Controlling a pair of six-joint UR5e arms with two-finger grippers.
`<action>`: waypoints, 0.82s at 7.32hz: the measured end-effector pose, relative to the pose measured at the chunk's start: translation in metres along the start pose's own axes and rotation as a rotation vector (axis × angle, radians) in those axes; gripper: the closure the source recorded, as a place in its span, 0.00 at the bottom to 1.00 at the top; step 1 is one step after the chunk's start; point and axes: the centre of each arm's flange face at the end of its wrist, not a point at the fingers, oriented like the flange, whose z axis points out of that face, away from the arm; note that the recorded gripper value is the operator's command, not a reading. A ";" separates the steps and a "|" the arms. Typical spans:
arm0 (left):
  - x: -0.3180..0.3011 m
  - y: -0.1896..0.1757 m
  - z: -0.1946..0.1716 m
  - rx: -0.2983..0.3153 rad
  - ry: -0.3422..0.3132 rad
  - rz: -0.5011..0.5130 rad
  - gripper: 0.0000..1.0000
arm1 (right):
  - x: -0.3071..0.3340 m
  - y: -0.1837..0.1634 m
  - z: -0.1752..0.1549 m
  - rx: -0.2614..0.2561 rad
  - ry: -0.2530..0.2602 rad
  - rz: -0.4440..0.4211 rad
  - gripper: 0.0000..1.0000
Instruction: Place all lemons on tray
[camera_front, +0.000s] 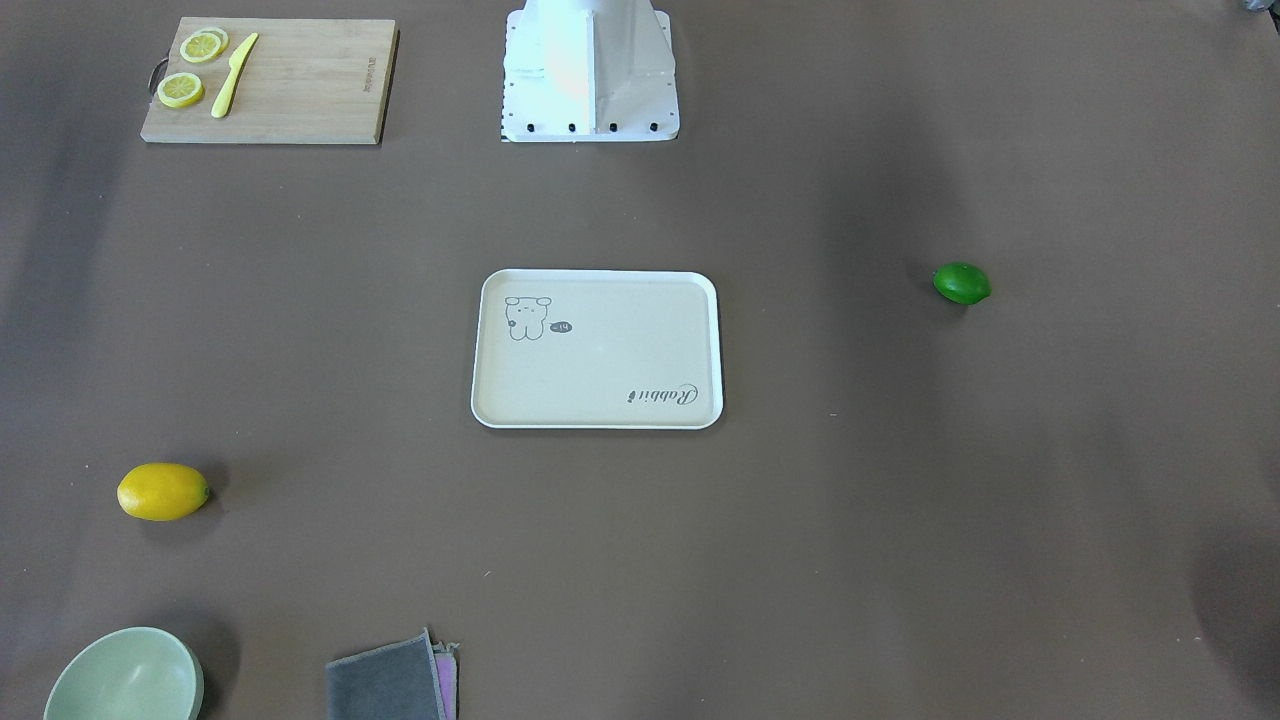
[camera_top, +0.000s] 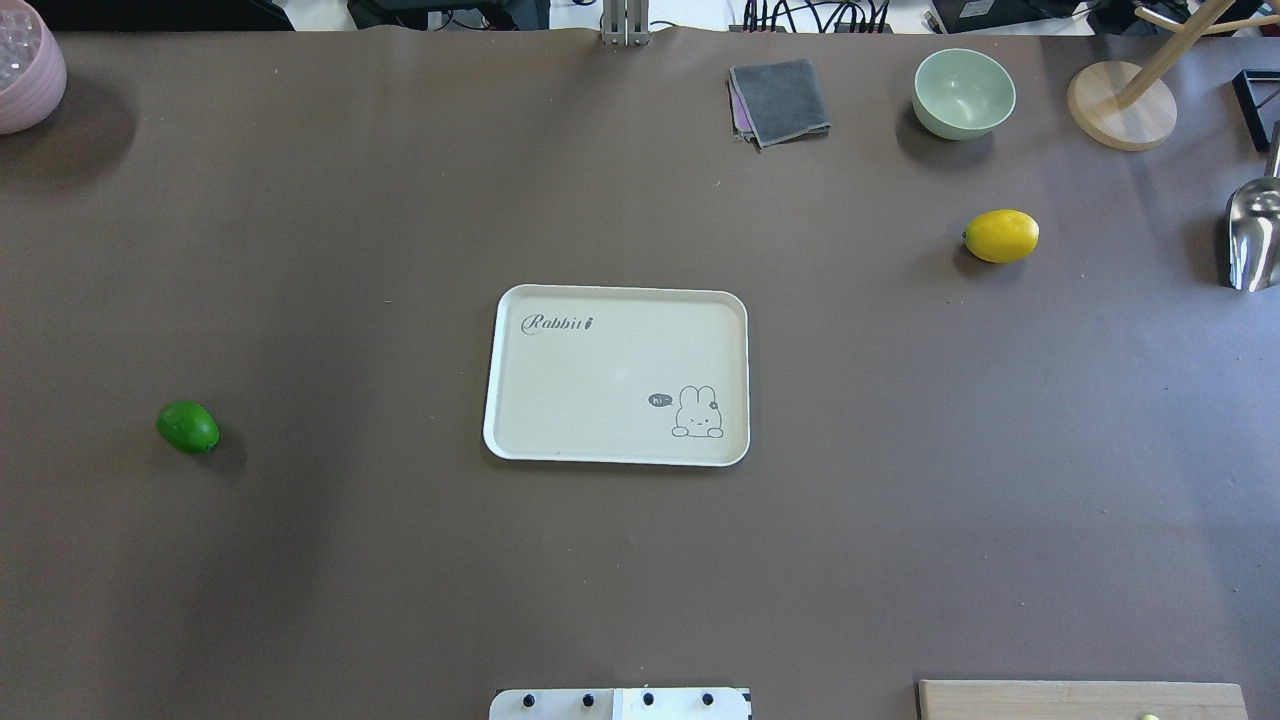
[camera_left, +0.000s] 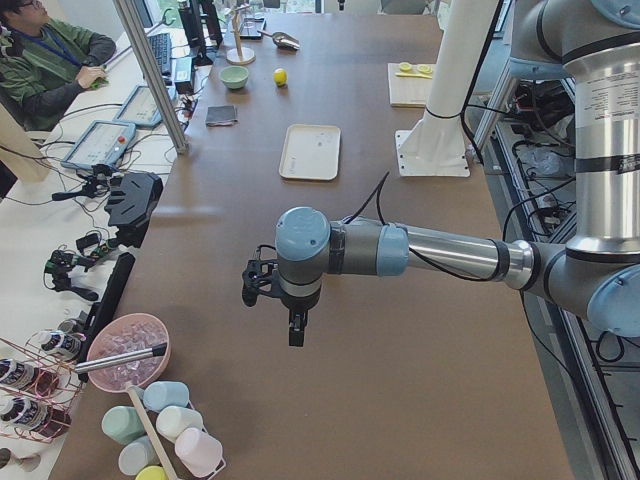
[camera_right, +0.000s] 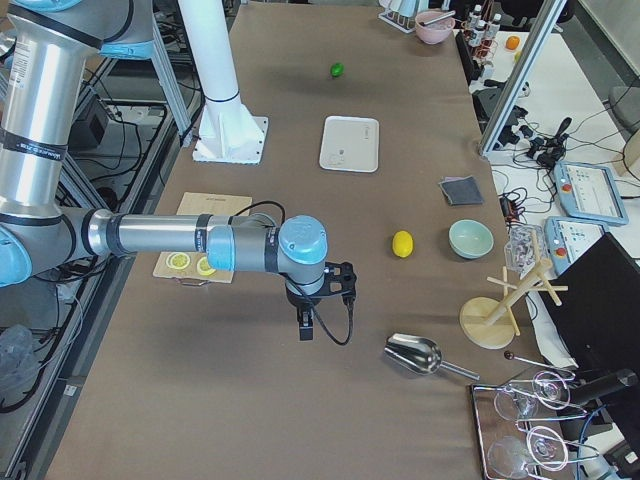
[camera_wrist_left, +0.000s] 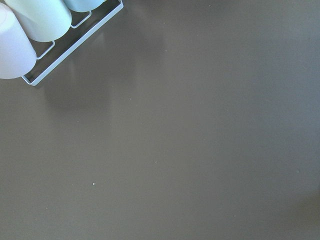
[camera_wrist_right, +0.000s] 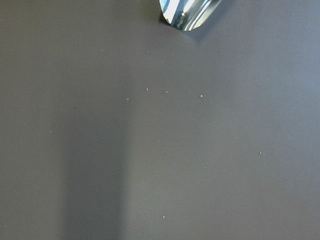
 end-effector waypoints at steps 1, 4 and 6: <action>0.003 0.000 -0.004 0.008 0.000 0.007 0.02 | -0.003 -0.002 -0.004 0.008 0.000 -0.008 0.00; 0.027 -0.010 -0.027 0.066 0.000 0.063 0.02 | -0.021 -0.013 -0.027 0.061 0.007 -0.041 0.00; 0.051 -0.039 -0.048 0.193 0.005 0.192 0.02 | -0.019 -0.027 -0.063 0.148 0.022 -0.029 0.00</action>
